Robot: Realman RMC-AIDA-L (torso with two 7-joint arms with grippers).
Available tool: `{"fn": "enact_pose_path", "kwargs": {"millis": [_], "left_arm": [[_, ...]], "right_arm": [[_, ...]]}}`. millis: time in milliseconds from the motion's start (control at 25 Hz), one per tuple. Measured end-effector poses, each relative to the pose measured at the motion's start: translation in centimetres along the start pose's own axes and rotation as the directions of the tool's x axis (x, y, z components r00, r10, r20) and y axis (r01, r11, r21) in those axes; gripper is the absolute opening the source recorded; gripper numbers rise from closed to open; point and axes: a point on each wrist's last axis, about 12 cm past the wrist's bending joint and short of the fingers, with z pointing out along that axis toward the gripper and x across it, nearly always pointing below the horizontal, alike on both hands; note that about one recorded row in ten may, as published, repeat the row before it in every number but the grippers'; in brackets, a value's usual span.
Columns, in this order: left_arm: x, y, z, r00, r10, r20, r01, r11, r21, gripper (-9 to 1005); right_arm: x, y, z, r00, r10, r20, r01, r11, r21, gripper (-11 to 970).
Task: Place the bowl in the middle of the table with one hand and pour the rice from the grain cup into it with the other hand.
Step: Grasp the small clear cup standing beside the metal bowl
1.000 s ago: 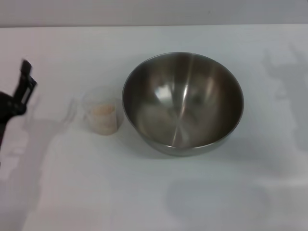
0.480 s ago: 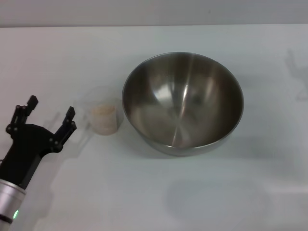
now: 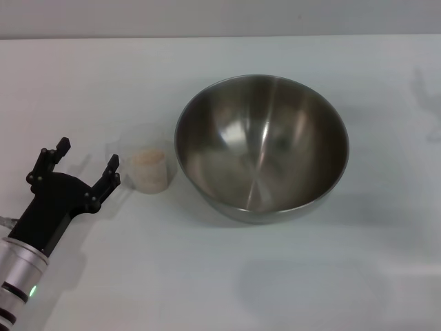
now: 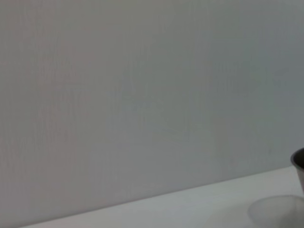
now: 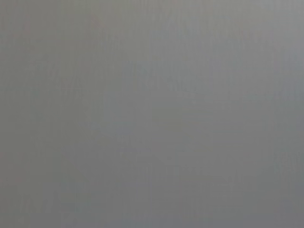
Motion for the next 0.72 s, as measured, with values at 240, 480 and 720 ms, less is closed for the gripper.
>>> {"fn": "enact_pose_path", "kwargs": {"millis": [240, 480, 720], "left_arm": [[0.1, 0.5, 0.6, 1.000, 0.013, -0.027, -0.013, 1.000, -0.005, 852], [0.1, 1.1, 1.4, 0.999, 0.018, -0.045, -0.019, 0.999, -0.027, 845], [0.1, 1.5, 2.0, 0.998, 0.005, -0.058, -0.009, 0.998, -0.060, 838]], "right_arm": [[0.0, -0.1, 0.0, 1.000, -0.001, 0.003, 0.001, 1.000, 0.004, 762], [0.0, 0.1, 0.0, 1.000, 0.001, 0.000, -0.001, 1.000, 0.002, 762], [0.0, 0.2, 0.3, 1.000, 0.003, 0.002, -0.003, 1.000, -0.002, 762]]}}
